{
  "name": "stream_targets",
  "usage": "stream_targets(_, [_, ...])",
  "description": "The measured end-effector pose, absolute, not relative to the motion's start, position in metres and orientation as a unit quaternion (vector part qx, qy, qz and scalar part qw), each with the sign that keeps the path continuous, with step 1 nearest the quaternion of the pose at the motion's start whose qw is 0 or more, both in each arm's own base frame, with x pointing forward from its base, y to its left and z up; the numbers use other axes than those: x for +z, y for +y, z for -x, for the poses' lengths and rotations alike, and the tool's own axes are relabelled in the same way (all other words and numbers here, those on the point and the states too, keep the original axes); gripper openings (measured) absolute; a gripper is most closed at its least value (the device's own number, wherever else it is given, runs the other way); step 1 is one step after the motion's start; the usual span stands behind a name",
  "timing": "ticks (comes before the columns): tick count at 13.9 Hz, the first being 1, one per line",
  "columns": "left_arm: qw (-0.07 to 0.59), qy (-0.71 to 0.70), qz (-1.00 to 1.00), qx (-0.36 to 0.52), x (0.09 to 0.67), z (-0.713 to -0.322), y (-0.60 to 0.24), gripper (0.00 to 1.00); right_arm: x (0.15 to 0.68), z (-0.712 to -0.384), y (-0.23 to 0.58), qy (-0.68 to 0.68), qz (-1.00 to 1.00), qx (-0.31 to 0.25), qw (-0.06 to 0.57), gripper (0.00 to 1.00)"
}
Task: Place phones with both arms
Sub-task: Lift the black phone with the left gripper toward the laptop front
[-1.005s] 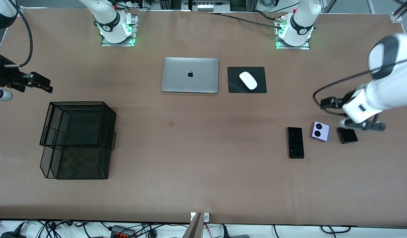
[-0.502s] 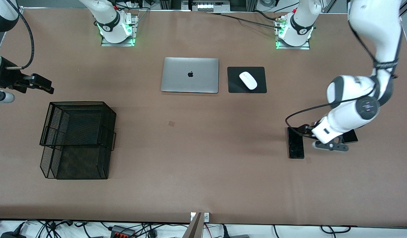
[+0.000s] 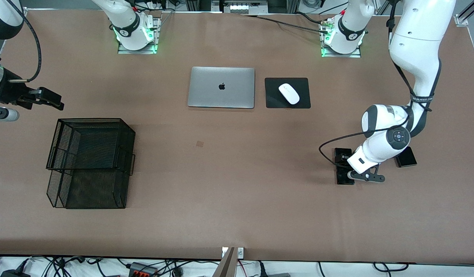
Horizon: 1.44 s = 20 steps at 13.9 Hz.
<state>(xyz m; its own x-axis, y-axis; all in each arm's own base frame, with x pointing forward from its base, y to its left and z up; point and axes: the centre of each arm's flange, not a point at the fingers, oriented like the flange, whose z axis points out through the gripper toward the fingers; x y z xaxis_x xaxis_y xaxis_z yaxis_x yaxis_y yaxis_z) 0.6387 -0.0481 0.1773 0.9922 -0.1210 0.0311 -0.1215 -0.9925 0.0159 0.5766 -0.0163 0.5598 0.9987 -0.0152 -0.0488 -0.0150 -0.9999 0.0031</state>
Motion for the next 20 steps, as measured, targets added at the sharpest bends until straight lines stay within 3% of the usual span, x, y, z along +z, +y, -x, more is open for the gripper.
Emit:
stream_targets(10, [0.009, -0.066, -0.997, 0.036, 0.162, -0.637, -0.055, 1.0, 0.556, -0.58, -0.016, -0.007, -1.0, -0.022, 0.001, 1.0])
stream_targets(12, [0.009, -0.066, -0.997, 0.042, 0.159, -0.636, -0.055, 0.96, 0.556, -0.58, -0.016, -0.007, -1.0, -0.022, 0.001, 1.0])
stream_targets(14, [0.008, -0.065, -0.997, 0.046, 0.164, -0.638, -0.054, 0.81, 0.555, -0.58, -0.015, -0.006, -1.0, -0.023, 0.001, 1.0])
stream_targets(20, [0.022, -0.078, -0.996, 0.038, 0.208, -0.654, -0.08, 0.81, 0.553, -0.581, -0.015, -0.006, -1.0, -0.024, 0.001, 1.0])
